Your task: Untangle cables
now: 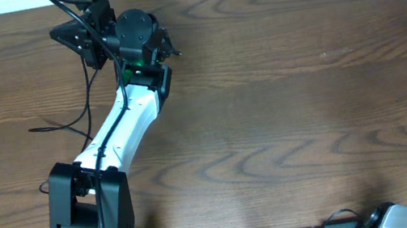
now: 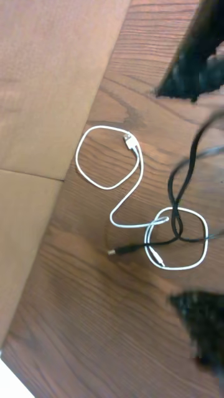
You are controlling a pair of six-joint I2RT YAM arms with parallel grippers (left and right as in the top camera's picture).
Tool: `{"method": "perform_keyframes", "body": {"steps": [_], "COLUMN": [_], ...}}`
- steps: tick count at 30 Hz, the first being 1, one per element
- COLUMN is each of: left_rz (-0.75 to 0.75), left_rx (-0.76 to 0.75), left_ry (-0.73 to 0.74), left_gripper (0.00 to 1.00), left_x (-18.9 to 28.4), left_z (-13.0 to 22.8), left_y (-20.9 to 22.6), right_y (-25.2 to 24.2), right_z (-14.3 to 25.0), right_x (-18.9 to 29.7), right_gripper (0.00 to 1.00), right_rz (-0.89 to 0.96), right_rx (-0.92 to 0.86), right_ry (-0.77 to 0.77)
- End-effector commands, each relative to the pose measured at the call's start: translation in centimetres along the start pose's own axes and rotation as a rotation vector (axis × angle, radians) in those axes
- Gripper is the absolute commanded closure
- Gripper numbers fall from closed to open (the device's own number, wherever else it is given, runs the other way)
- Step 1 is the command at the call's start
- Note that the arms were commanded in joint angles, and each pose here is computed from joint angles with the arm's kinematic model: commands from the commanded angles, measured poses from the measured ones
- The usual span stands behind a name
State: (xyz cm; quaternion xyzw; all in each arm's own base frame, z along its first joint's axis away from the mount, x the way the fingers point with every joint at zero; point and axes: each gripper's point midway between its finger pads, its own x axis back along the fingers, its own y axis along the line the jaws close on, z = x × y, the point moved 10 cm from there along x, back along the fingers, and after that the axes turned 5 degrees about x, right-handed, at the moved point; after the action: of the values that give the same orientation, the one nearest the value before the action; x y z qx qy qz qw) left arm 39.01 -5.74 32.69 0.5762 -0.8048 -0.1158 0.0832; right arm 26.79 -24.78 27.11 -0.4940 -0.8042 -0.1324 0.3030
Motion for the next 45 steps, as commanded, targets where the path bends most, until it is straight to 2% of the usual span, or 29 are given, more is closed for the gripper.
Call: {"method": "perform_keyframes", "body": {"steps": [1, 4, 8, 10, 14, 19, 23, 29, 35, 40, 45], "left_rz": [-0.039, -0.039, -0.039, -0.039, -0.039, -0.026, 0.01, 0.064, 0.079, 0.053, 0.042], "left_rx": [0.008, 0.008, 0.009, 0.01, 0.018, 0.025, 0.035, 0.117, 0.178, 0.221, 0.172], "left_ry": [0.028, 0.028, 0.028, 0.028, 0.028, 0.024, 0.014, 0.006, 0.008, 0.018, 0.023], "left_gripper": [0.92, 0.92, 0.92, 0.92, 0.92, 0.92, 0.92, 0.92, 0.92, 0.92, 0.92], "left_x": [0.2, 0.2, 0.2, 0.2, 0.2, 0.7, 2.2, 4.2, 4.7, 3.6, 2.9], "left_z": [0.5, 0.5, 0.5, 0.5, 0.5, 0.5, 0.4, -0.2, -0.9, -2.7, -5.0], "left_y": [0.0, 0.0, 0.0, 0.0, 0.0, -0.1, -0.3, -0.1, 0.2, 1.5, 3.0], "right_y": [1.2, 2.9, 4.1, 6.0, 9.1, 14.3, 18.9, 22.6, 24.0, 24.1, 24.1], "right_z": [0.3, 0.7, 1.2, 1.8, 3.4, 6.2, 9.9, 15.1, 19.0, 19.8, 20.0], "right_x": [0.4, 0.9, 1.5, 2.4, 4.3, 8.2, 13.4, 20.6, 25.8, 26.8, 27.0], "right_gripper": [0.01, 0.01, 0.01, 0.01, 0.01, 0.01, 0.01, 0.01, 0.01, 0.01, 0.01], "right_rz": [-0.155, -0.392, -0.491, -0.606, -0.689, -0.821, -0.969, -1.153, -1.233, -1.258, -1.261], "right_rx": [0.012, 0.014, -0.003, 0.027, 0.105, 0.252, 0.401, 0.598, 0.735, 0.754, 0.755], "right_ry": [0.032, 0.083, 0.12, 0.156, 0.204, 0.247, 0.279, 0.307, 0.264, 0.273, 0.276]}}
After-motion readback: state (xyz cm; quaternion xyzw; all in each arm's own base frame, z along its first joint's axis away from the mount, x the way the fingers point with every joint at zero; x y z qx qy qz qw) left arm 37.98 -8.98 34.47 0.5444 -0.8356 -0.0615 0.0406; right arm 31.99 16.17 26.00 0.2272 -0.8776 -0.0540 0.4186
